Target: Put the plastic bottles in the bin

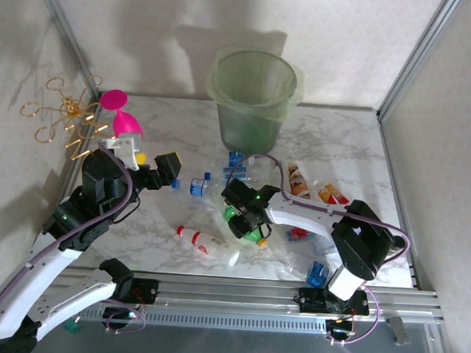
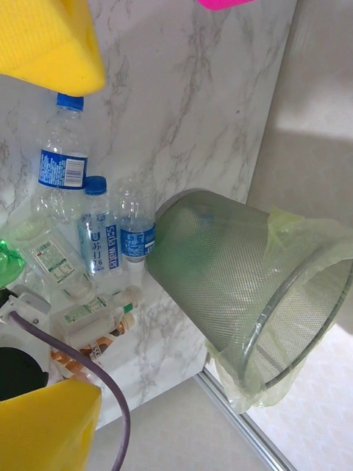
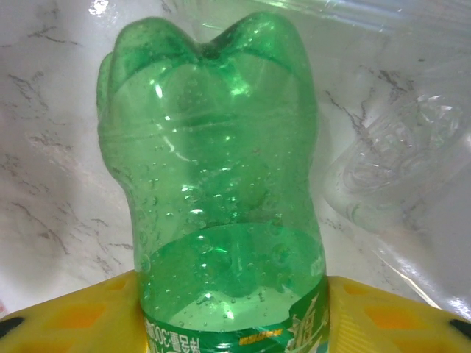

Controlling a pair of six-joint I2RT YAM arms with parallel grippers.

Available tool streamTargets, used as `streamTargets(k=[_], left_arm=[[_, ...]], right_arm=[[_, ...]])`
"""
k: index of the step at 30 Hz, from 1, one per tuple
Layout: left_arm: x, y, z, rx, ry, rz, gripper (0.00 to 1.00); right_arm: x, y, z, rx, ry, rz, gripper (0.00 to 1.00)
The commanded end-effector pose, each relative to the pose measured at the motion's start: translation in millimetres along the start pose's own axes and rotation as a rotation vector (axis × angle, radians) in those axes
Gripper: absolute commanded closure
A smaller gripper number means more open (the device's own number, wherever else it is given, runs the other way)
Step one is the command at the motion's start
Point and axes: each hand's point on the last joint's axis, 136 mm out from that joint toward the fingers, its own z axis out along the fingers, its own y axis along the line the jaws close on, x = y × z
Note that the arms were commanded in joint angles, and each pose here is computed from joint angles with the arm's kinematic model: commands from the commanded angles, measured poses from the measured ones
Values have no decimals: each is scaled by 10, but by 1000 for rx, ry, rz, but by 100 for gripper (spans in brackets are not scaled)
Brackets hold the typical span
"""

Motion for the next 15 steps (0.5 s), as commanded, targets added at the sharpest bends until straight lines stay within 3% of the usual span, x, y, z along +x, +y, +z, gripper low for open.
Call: streamTargets(k=[1,8,15], left_arm=[[-59,-57,-44,16,-1,14,1],[-72,-76,-63,28,-4,12,1],[-42,-144,-18,55,21,9,2]], right_arm=[[-61,35,-203,-33,-32,3,47],[-217,69,-567,-81,-132,2,48],[-593,-4,-1288,-205,-342,62,48]])
